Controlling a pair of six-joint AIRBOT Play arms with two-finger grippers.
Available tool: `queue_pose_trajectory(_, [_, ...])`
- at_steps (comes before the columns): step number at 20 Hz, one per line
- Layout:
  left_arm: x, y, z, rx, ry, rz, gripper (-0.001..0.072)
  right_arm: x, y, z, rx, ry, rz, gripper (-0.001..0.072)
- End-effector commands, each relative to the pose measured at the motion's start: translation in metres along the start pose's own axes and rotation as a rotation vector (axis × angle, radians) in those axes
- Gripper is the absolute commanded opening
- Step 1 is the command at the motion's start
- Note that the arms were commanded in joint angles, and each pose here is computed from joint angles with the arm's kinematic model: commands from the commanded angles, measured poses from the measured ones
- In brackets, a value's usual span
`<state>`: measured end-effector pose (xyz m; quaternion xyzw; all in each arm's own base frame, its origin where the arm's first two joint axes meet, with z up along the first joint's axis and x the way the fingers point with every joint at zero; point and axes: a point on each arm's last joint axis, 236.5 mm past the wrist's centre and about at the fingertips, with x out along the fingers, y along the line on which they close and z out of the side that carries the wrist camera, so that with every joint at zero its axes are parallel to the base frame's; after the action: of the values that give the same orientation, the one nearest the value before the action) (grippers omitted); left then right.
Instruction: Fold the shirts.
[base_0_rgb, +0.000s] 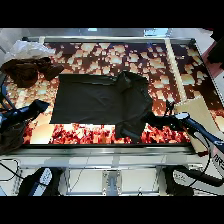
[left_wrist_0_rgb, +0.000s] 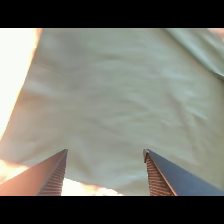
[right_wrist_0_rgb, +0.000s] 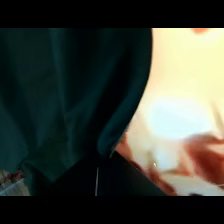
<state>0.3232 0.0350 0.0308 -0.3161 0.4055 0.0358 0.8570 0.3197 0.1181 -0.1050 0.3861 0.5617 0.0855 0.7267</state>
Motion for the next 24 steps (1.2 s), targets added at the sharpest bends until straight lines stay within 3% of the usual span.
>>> queue_pose_trajectory(1, [0.008,0.061,-0.022,-0.237,0.010,0.208,0.0549,-0.010,0.021,-0.004,-0.050,0.007,0.064,0.0027])
queue_pose_trajectory(7, [0.039,0.077,-0.055,-0.524,0.028,0.167,0.0537,-0.022,0.040,-0.011,-0.092,0.015,0.116,0.0027])
queue_pose_trajectory(17, [0.071,0.097,-0.066,-0.654,0.069,0.191,0.0537,-0.029,0.049,-0.011,-0.114,0.003,0.135,0.0027])
queue_pose_trajectory(19, [0.072,0.099,-0.061,-0.657,0.042,0.192,0.0482,-0.029,0.050,-0.010,-0.112,0.001,0.136,0.0027])
queue_pose_trajectory(24, [0.082,0.095,-0.057,-0.668,0.028,0.166,0.0476,-0.030,0.051,-0.005,-0.099,-0.024,0.139,0.0027])
